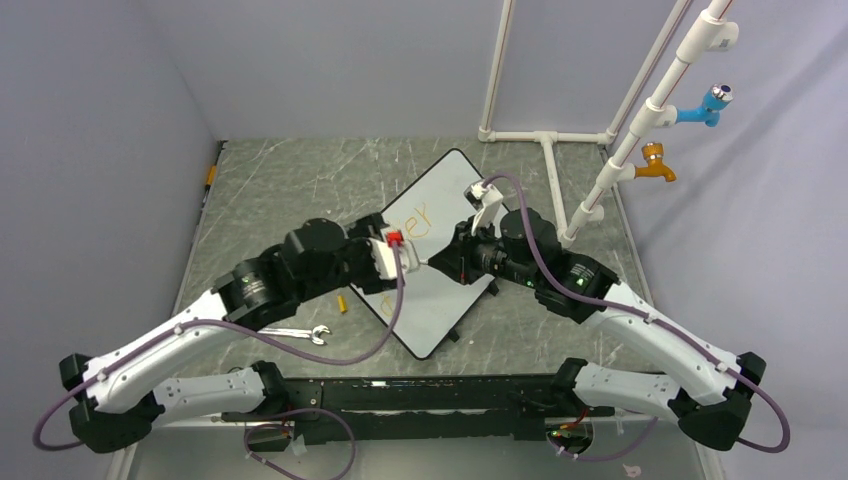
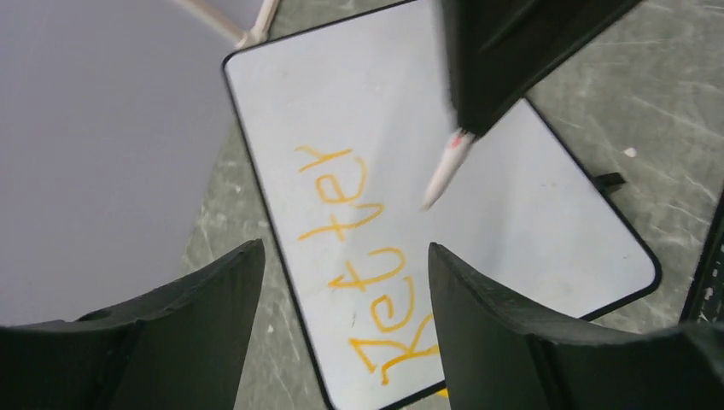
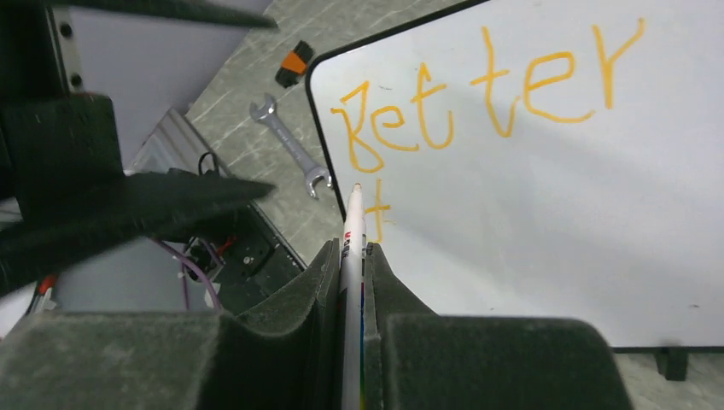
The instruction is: Write a sentence on the whiteboard
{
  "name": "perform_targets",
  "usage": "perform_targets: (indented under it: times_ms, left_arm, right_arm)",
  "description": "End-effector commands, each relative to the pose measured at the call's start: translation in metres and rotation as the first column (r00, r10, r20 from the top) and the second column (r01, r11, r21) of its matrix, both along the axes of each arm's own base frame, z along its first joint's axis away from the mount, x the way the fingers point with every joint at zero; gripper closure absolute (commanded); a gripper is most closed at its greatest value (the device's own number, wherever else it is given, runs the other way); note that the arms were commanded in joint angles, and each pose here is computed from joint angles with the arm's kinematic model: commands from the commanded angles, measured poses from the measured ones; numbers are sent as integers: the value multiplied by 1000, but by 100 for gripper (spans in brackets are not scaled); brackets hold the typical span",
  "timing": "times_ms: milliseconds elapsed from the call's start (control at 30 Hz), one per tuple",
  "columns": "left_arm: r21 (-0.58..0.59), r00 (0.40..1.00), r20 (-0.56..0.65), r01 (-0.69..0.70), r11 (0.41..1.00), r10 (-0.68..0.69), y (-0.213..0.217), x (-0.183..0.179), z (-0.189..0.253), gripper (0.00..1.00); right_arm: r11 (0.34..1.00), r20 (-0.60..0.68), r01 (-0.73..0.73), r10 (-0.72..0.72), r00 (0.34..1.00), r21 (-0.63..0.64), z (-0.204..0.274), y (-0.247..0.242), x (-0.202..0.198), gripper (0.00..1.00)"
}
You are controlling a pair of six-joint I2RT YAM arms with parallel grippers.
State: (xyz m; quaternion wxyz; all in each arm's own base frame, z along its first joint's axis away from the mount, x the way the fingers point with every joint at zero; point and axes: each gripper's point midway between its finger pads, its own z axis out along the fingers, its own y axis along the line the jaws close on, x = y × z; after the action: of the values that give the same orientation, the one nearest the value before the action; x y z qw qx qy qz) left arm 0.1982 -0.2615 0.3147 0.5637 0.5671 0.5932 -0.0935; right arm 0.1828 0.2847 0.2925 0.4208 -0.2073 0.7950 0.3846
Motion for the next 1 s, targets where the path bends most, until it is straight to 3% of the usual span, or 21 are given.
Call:
perform_targets:
  times_ms: [0, 100, 267, 533, 733, 967]
  left_arm:
    - [-149, 996, -82, -60, 987, 48, 27, 10, 28, 23]
    - [-233, 977, -165, -169, 958, 132, 43, 34, 29, 10]
    - [-241, 912, -378, -263, 934, 160, 43, 73, 1, 9]
    - [-285, 744, -661, -371, 884, 99, 59, 121, -29, 27]
    - [-323, 659, -752, -371, 870, 2, 59, 127, -46, 29]
    - [-326, 536, -840, -369, 870, -88, 53, 136, -69, 47]
  right_arm:
    - [996, 62, 88, -86, 994, -27, 5, -17, 12, 100]
    - [996, 59, 80, -77, 995, -47, -1, -17, 11, 100]
    - [997, 48, 49, -46, 998, -64, -9, -16, 6, 100]
    - [997, 40, 19, -17, 999, -69, -15, -20, -3, 100]
    - [997, 36, 8, -6, 999, -76, -20, -19, -4, 100]
    - [998, 44, -11, 14, 999, -69, -18, -14, -4, 100]
